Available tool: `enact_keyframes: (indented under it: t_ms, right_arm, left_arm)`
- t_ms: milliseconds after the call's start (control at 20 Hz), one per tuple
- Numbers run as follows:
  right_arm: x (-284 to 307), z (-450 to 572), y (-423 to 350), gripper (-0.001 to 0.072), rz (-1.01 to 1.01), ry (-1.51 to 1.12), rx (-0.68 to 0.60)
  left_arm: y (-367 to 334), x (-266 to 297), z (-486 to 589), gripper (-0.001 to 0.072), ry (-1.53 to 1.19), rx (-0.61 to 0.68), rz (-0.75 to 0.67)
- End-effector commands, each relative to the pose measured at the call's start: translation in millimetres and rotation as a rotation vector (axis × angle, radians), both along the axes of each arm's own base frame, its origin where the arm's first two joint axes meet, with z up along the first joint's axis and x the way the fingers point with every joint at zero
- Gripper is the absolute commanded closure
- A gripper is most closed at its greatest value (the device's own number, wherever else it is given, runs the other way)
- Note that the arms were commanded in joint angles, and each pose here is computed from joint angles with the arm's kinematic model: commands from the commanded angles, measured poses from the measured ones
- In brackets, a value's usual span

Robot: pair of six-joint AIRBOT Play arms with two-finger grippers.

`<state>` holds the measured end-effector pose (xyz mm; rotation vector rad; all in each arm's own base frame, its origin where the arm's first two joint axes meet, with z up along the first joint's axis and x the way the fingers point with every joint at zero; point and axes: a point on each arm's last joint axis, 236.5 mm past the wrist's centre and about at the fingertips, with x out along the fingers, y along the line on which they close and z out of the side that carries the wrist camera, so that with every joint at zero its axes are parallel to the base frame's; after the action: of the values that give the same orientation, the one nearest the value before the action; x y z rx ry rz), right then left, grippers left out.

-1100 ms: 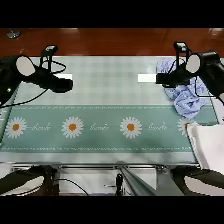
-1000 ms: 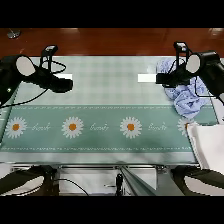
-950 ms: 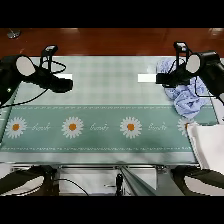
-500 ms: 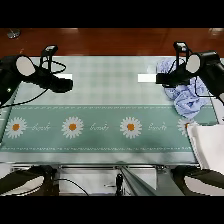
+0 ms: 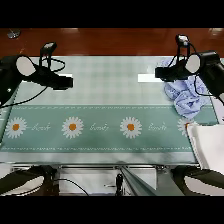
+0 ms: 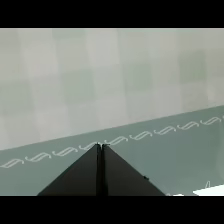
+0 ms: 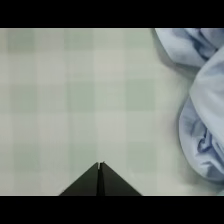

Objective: Fold the shirts.

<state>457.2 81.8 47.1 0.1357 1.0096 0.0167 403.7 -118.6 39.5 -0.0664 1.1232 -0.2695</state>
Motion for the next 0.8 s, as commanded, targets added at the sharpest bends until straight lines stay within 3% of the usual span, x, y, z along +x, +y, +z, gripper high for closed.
enact_keyframes:
  t_ms: [0, 50, 100, 200, 300, 500, 650, 750]
  right_arm:
    - [35, 26, -1, 0.0630, -0.003, -0.180, 0.016]
    - [43, 33, -6, 0.0322, -0.008, -0.225, 0.010]
    - [52, 41, -17, 0.0087, -0.014, -0.273, -0.018]
    - [65, 47, -73, 0.0091, -0.085, -0.325, -0.154]
    - [61, 22, -163, 0.0092, -0.316, -0.266, -0.227]
    - [13, -60, -256, 0.0092, -0.638, -0.004, -0.090]
    - [-19, -112, -259, 0.0092, -0.659, 0.199, -0.016]
    - [-29, -137, -235, 0.0114, -0.569, 0.309, 0.043]
  left_arm:
    - [-3, 39, 21, 0.0578, -0.178, -0.033, 0.036]
    - [-3, 50, 26, 0.0215, -0.227, -0.041, 0.046]
    - [-3, 60, 29, 0.0013, -0.268, -0.045, 0.055]
    - [-1, 71, 30, 0.0005, -0.308, -0.040, 0.064]
    - [1, 73, 21, 0.0006, -0.293, -0.030, 0.065]
    - [10, 67, -4, 0.0006, -0.208, -0.010, 0.072]
    - [13, 59, -23, 0.0005, -0.138, 0.002, 0.073]
    - [13, 57, -32, 0.0005, -0.108, 0.008, 0.069]
